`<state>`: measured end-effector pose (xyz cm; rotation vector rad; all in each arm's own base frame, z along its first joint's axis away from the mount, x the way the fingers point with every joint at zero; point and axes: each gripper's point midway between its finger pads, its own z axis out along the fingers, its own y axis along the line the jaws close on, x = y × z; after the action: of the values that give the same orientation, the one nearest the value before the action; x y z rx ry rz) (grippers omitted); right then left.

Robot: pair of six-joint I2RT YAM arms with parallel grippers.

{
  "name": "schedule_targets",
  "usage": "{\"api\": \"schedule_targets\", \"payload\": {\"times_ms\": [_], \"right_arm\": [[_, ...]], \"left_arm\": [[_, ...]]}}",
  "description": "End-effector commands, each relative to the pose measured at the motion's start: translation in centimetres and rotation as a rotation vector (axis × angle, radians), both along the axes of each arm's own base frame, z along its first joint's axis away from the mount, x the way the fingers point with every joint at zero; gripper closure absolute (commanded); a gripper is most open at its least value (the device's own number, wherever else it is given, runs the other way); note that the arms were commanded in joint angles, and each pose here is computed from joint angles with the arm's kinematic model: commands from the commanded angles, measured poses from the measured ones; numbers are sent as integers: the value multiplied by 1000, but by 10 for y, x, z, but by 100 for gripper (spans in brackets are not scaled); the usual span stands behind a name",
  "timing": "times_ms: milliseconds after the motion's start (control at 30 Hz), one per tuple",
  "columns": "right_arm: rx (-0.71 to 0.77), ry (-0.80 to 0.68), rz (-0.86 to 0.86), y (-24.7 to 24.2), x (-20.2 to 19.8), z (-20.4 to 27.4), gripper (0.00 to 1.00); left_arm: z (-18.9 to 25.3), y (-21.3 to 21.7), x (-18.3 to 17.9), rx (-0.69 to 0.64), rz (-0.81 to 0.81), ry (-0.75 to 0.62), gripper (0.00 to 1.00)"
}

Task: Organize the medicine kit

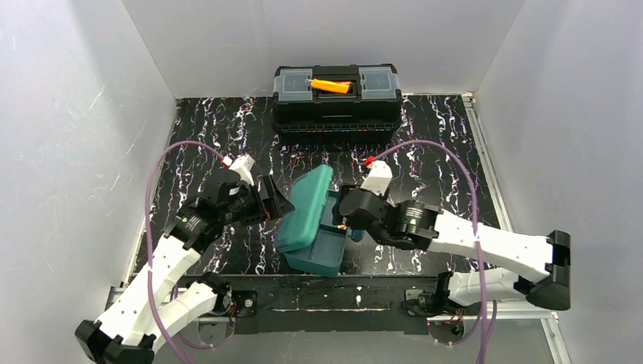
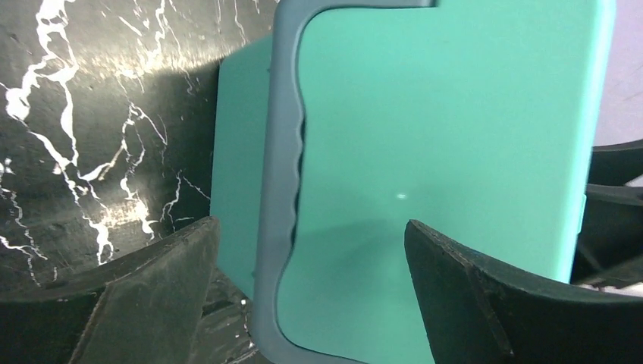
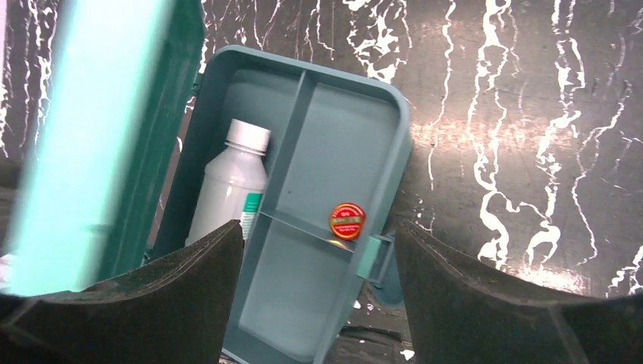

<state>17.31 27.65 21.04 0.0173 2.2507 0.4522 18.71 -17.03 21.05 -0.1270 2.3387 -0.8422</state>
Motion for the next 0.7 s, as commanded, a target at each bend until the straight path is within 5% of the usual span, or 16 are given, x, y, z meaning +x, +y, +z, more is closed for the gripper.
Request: {"api": "schedule_targets", "payload": {"times_ms": [0, 667], "right_arm": [[32, -46, -86, -33, 2, 9, 20], [147, 61, -115, -74, -27, -46, 19]], "left_arm": [[-18, -16, -4, -25, -89, 63, 11], [-48, -48, -5, 118, -263, 134, 11]]}}
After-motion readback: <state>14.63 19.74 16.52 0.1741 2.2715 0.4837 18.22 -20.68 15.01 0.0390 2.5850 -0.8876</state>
